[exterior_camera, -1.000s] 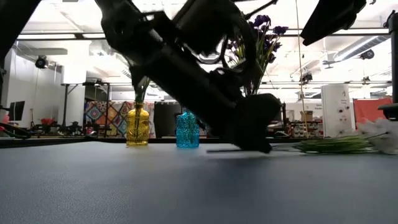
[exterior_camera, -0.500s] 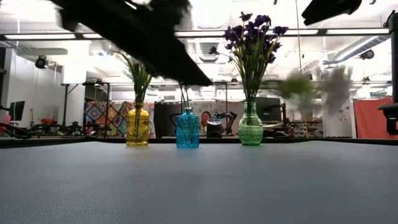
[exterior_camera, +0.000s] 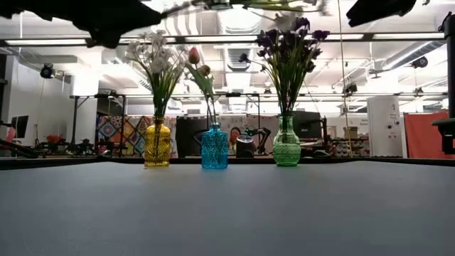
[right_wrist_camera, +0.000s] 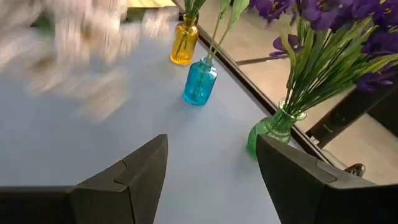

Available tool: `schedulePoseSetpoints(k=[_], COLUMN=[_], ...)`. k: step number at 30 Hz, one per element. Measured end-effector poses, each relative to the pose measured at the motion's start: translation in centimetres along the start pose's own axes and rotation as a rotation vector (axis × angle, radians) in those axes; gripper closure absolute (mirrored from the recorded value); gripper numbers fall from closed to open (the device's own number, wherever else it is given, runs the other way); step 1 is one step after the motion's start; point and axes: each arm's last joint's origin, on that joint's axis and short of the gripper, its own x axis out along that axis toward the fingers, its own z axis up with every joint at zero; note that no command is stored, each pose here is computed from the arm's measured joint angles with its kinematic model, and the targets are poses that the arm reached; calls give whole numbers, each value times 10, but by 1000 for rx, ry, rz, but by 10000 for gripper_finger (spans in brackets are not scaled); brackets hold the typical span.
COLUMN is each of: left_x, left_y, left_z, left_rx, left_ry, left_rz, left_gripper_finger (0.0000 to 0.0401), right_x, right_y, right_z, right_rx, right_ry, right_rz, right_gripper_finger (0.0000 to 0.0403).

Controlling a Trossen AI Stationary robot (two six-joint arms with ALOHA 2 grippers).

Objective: Sort flowers into vase by color
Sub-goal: Put the white flower into the yellow vase

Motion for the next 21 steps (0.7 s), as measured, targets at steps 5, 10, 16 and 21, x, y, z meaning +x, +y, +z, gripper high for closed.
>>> schedulePoseSetpoints(k=[5, 10, 16, 21], left_x=[-6, -10, -5, 5], left_y=[7, 9, 5, -3], left_z=[3, 3, -4, -10], left_rx=[50, 55, 35, 44], left_ry=[-133, -282, -363, -406], left_rz=[11, -14, -29, -11], left_gripper_finger=[401, 401, 400, 400], right_x=[20, 41, 61, 90], right_y=[23, 53, 73, 85], right_z=[-20, -27, -18, -8], right_rx=[-22, -5, 61, 87], right_ry=[-73, -266, -615, -765], right_rz=[16, 94, 296, 369], right_gripper_finger=[165, 165, 165, 165])
